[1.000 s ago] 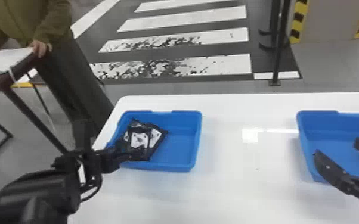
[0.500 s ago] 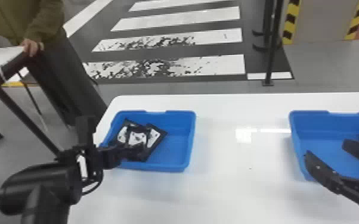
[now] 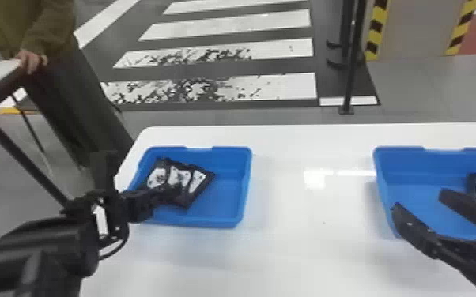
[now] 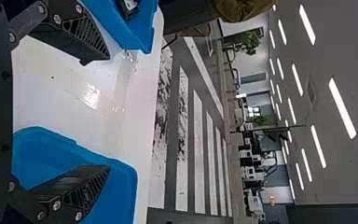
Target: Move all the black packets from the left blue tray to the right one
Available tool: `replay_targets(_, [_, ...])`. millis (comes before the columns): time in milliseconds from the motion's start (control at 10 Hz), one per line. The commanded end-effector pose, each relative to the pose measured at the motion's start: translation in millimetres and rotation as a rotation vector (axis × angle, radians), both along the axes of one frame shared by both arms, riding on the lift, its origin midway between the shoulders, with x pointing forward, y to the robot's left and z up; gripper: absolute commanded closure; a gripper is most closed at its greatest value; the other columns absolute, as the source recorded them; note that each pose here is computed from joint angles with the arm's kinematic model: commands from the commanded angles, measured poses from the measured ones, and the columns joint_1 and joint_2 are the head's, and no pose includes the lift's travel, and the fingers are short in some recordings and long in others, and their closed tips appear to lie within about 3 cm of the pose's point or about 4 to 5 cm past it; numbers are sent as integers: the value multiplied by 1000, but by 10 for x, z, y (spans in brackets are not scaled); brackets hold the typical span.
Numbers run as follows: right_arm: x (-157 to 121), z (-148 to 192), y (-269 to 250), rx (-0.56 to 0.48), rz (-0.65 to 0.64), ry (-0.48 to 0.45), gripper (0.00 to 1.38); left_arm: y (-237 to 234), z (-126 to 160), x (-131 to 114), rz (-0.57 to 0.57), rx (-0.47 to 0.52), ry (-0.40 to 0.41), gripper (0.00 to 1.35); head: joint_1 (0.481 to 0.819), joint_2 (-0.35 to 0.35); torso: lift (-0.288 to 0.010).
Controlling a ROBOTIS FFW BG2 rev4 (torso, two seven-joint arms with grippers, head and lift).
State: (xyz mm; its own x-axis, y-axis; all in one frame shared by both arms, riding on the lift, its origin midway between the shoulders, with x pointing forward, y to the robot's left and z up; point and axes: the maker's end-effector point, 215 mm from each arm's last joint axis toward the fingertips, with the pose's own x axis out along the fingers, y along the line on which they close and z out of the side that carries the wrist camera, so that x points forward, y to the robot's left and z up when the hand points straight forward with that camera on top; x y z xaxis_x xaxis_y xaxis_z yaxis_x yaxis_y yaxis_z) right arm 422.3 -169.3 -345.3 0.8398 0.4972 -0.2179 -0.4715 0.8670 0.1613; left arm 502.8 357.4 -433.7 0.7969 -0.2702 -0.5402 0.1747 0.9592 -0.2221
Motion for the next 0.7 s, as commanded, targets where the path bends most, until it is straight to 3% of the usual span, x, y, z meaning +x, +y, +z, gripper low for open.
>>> replay_targets(0, [-4,1,16,15,2,3,202,-69,102,-23,-20,-5,-17,1108,695,224,-140])
replay_targets(200, [-10,42,60,26,17,-2,200,-434,482,-67,-108,-72,-96,1108,695,216,-140])
replay_targets(300, [-9,95,146,59,37,-7,202,-792,626,-78,-187,-157,-135,1108,695,200,-140])
replay_targets(600, [58,235,424,228,98,6,202,-1775,797,-311,-413,-347,-157,1108,695,112,-140])
